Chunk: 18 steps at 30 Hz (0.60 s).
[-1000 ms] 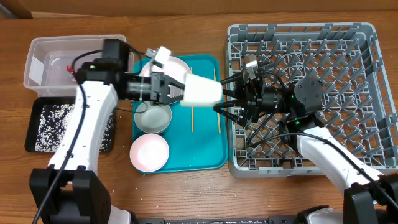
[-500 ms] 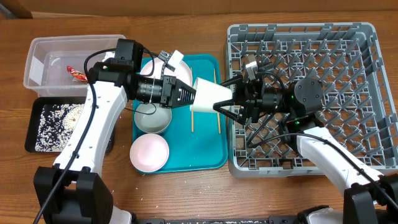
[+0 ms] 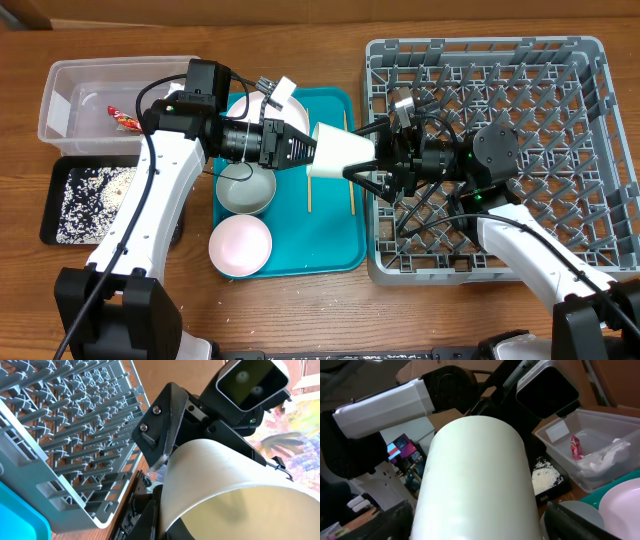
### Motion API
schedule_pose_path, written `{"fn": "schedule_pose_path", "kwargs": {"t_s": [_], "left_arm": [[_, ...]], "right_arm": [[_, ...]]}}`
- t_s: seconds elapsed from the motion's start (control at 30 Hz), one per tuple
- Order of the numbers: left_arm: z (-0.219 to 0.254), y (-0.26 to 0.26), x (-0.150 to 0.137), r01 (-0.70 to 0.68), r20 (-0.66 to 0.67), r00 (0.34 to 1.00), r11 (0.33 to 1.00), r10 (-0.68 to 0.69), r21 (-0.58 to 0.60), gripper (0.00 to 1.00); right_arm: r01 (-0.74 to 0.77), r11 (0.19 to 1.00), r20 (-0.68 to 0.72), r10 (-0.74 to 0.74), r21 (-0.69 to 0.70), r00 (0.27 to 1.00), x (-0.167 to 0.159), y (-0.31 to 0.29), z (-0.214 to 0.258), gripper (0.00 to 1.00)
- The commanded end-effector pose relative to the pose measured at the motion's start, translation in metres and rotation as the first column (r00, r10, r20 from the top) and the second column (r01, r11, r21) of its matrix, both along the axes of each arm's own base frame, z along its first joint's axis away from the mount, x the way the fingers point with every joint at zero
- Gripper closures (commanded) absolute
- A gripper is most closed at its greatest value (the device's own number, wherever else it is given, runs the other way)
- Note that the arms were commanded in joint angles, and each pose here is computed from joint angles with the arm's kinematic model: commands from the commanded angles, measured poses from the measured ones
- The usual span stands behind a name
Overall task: Sort waste into correct bins and load items into the dishwasher
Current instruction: 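Hold the cup out while the right gripper closes on its base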
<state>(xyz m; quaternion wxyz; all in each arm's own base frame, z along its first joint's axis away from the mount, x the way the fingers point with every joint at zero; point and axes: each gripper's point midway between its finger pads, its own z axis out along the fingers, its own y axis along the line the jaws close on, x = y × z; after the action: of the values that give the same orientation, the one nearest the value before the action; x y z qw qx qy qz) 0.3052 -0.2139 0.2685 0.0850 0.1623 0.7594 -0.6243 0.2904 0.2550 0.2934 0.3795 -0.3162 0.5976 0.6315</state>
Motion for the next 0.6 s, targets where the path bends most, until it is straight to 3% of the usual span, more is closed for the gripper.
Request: {"fn": "schedule_pose_path", "kwargs": {"t_s": [0.0,0.17,0.3,0.57], "left_arm": [[0.0094,-0.003,-0.0021,0.014,0.003,1.0,0.999,-0.014,-0.029,0.96],[0.0097,-0.0031,-0.0013,0.014,0.011,1.0,0.999,-0.014,-0.03,0.96],[0.0099,-0.0033,-0.0008,0.015,0.018,1.0,0.999,-0.014,-0.031,0.95],[0.0108,-0.0016,0.0033,0.009,0.044,0.999,0.999,-0.007,-0.034,0.5]], "right_arm": [[0.013,1.0,0.014,-0.013,0.009,1.0,0.0031,0.0008,0.0059,0.2],[0.026,1.0,0.013,-0.026,0.012,1.0,0.0053,0.0006,0.0065,0.25],[0.029,1.0,0.013,-0.029,0.013,1.0,0.0058,0.0005,0.0066,0.35],[0.045,0.999,0.012,-0.045,0.016,0.999,0.009,-0.0014,0.0073,0.41]]}}
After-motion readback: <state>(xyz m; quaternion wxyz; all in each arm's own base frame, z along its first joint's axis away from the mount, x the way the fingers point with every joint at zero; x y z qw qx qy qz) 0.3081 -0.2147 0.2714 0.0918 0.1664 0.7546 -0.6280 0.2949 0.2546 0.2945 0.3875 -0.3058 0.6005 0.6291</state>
